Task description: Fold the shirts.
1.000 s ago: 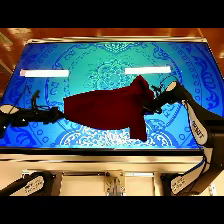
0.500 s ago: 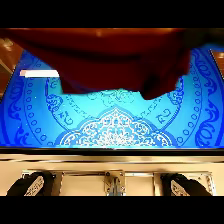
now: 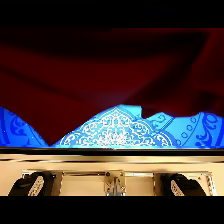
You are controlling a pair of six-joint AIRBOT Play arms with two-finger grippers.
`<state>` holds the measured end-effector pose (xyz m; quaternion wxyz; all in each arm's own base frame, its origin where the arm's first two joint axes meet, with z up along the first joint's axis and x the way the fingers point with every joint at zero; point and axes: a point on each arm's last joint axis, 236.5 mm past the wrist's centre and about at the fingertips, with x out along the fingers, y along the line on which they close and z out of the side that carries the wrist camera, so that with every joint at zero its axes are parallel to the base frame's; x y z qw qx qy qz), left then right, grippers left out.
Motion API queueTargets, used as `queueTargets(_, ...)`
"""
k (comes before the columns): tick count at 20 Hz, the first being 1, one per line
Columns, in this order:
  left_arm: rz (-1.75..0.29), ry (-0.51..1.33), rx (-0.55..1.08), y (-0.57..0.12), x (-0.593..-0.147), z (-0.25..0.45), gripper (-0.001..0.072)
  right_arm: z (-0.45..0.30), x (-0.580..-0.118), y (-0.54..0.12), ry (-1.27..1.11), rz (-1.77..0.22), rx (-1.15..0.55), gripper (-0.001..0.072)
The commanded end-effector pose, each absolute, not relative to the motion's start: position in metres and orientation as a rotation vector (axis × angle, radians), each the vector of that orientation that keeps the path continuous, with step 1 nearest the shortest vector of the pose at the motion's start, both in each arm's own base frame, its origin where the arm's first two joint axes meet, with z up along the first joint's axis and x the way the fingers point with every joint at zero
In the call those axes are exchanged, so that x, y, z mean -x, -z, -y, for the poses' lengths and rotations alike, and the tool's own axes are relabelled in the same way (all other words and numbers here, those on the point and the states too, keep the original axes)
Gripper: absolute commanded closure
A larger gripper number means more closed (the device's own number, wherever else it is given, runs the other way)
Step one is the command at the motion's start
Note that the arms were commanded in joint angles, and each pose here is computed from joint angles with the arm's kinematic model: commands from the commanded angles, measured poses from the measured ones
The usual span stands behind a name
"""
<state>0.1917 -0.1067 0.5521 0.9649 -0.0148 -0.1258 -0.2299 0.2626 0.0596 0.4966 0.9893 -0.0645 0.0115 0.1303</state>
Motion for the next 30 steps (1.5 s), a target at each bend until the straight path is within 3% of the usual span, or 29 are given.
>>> queueTargets(1, 0.040, 0.366, 0.081, -0.498, -0.218, 0.085, 0.0666, -0.029, -0.275, -0.440, -0.159, -0.267, 0.199, 0.0647)
queueTargets(7, -0.401, 0.345, 0.226, -0.327, -0.294, 0.068, 0.0665, -0.024, -0.349, -0.315, -0.197, -0.727, 0.156, 0.0648)
queueTargets(10, -0.501, 0.264, 0.338, -0.248, -0.340, 0.046, 0.0666, -0.023, -0.409, -0.234, -0.187, -0.889, 0.074, 0.0648)
queueTargets(17, -0.708, 0.048, 0.435, -0.090, -0.441, -0.013, 0.0666, -0.074, -0.555, -0.054, -0.276, -0.948, -0.316, 0.0647)
queueTargets(21, -0.803, 0.017, 0.476, -0.036, -0.458, -0.019, 0.0665, -0.093, -0.583, 0.000, -0.283, -0.963, -0.511, 0.0647)
queueTargets(26, -0.873, 0.022, 0.631, 0.002, -0.466, -0.005, 0.0664, -0.098, -0.573, 0.039, -0.280, -1.065, -0.551, 0.0639)
queueTargets(27, -0.887, 0.027, 0.670, 0.007, -0.467, -0.001, 0.0664, -0.099, -0.574, 0.037, -0.281, -1.060, -0.564, 0.0563)
queueTargets(28, -0.899, 0.036, 0.715, 0.010, -0.467, 0.005, 0.0617, -0.103, -0.575, 0.031, -0.292, -1.049, -0.590, 0.0370)
queueTargets(29, -0.898, 0.039, 0.744, 0.010, -0.467, 0.006, 0.0400, -0.100, -0.577, 0.025, -0.287, -1.032, -0.585, 0.0152)
queueTargets(30, -0.904, 0.043, 0.760, 0.007, -0.466, 0.004, 0.0140, -0.094, -0.575, 0.018, -0.280, -1.033, -0.571, 0.0118)
